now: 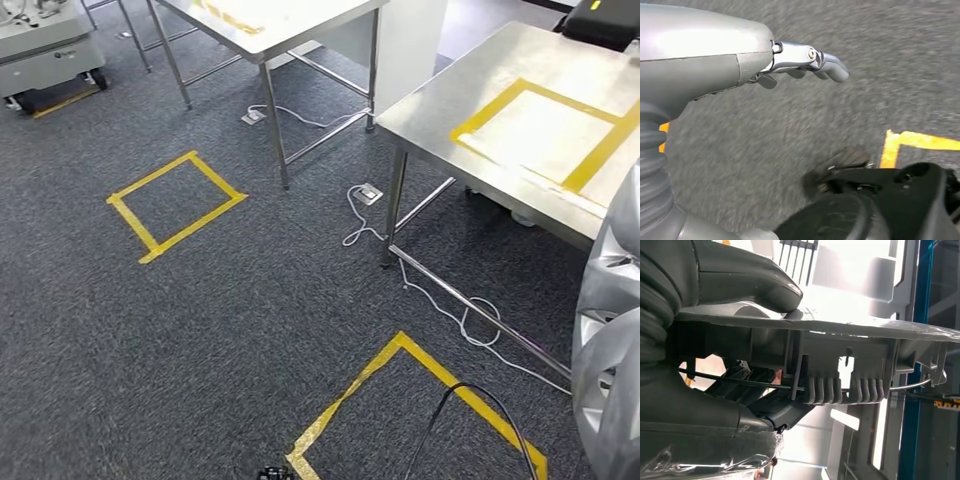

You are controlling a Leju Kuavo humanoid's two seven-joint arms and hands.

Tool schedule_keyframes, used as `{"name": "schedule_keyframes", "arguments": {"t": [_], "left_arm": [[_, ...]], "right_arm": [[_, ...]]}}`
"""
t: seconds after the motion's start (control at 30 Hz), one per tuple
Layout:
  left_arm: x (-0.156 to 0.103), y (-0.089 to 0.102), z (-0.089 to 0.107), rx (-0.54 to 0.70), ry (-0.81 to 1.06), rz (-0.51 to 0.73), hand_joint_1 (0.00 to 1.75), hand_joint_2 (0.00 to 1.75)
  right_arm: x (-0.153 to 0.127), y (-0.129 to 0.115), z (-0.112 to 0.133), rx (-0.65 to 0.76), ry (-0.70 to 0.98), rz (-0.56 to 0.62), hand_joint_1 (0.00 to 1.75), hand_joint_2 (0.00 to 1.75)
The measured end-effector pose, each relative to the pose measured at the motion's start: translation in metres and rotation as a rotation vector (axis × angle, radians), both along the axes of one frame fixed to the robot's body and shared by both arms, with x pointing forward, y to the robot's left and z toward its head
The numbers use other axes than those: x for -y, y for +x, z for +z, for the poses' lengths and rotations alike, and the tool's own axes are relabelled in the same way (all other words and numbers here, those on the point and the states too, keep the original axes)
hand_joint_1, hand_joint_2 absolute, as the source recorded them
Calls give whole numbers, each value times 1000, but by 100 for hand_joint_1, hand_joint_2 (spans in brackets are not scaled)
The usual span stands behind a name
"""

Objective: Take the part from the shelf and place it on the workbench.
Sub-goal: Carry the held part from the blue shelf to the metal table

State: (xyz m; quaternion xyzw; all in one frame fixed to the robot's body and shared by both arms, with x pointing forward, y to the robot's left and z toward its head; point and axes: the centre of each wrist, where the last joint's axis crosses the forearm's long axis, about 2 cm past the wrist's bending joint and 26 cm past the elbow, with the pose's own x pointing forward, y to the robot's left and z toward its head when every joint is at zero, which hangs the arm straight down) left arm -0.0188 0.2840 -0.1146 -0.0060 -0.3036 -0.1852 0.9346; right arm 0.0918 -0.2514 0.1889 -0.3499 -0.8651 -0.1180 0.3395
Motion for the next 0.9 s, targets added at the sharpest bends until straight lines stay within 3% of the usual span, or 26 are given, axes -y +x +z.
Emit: {"name": "schedule_keyframes", "arguments": {"t": [0.1,0.23,0.57,0.77,0.9], "left_arm": [[-3,-9,0,-16,9,-27,0,175],[1,-1,0,-2,7,-59,0,175],[7,-26,1,-40,-21,-93,0,175],[14,-9,0,-2,-39,-95,0,175],[16,-16,1,-12,-35,-97,0,175]], "right_arm": [[0,-2,1,-5,-7,-17,175,175],[3,-5,4,-7,-17,-60,175,175],[31,-21,1,-59,-40,-220,175,175],[38,-26,5,-53,-47,-266,175,175],[42,-27,5,-52,-40,-281,175,175]]}}
